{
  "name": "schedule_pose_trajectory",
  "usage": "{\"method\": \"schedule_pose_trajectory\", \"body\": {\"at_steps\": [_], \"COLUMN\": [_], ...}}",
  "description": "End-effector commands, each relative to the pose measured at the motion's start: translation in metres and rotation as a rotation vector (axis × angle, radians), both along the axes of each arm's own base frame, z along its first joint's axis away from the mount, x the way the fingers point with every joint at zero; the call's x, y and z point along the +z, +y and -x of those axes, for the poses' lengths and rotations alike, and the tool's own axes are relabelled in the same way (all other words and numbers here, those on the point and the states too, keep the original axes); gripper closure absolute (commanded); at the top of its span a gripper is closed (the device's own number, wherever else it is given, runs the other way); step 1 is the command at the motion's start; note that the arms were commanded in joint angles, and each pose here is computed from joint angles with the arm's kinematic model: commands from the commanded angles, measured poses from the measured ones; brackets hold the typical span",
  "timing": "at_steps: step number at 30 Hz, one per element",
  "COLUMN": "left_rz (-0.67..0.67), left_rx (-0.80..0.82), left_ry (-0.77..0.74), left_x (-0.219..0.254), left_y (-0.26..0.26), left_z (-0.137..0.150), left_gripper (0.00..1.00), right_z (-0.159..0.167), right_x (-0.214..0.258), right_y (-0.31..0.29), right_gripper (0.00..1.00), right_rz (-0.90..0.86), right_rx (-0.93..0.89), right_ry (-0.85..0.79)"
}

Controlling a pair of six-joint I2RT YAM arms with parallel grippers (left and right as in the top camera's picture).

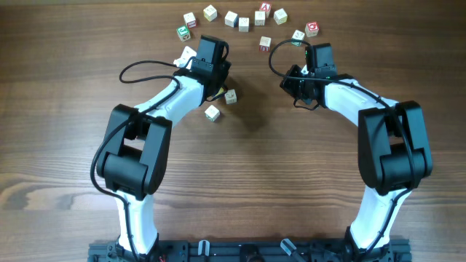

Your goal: Form a circle

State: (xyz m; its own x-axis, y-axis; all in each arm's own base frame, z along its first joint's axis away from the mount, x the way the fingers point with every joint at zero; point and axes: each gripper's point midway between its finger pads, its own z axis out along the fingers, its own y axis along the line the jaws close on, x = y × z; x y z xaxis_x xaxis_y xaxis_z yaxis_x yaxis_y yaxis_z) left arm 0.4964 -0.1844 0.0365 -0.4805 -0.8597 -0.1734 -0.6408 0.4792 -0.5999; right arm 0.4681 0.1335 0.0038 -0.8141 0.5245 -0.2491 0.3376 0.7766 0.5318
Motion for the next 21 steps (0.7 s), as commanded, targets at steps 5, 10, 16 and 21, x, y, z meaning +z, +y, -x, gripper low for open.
{"method": "schedule_pose_trajectory", "body": {"at_steps": [5,10,16,21], "left_rz": [0.025,0.071,0.074,0.068], "left_rx": [0.015,0.051,0.037,0.038], "left_ry": [-0.035,0.018,0.052,0.060], "left_x": [0.033,0.031,0.026,0.018], "left_y": [0.005,0.013,0.009,0.008], "left_z": [-0.004,-0.002,0.006,0.005], "left_gripper": [0.96,0.96,0.96,0.96], "right_z": [-0.004,-0.003,-0.003,-0.002], "right_x": [0.013,0.015,0.015,0.014], "right_y": [0.000,0.004,0.004,0.004], "right_gripper": [0.96,0.96,0.96,0.95], "right_rz": [-0.020,-0.051,-0.050,-0.050], "right_rx": [-0.005,-0.005,-0.004,-0.004], "right_ry": [-0.025,-0.018,-0.018,-0.016]}}
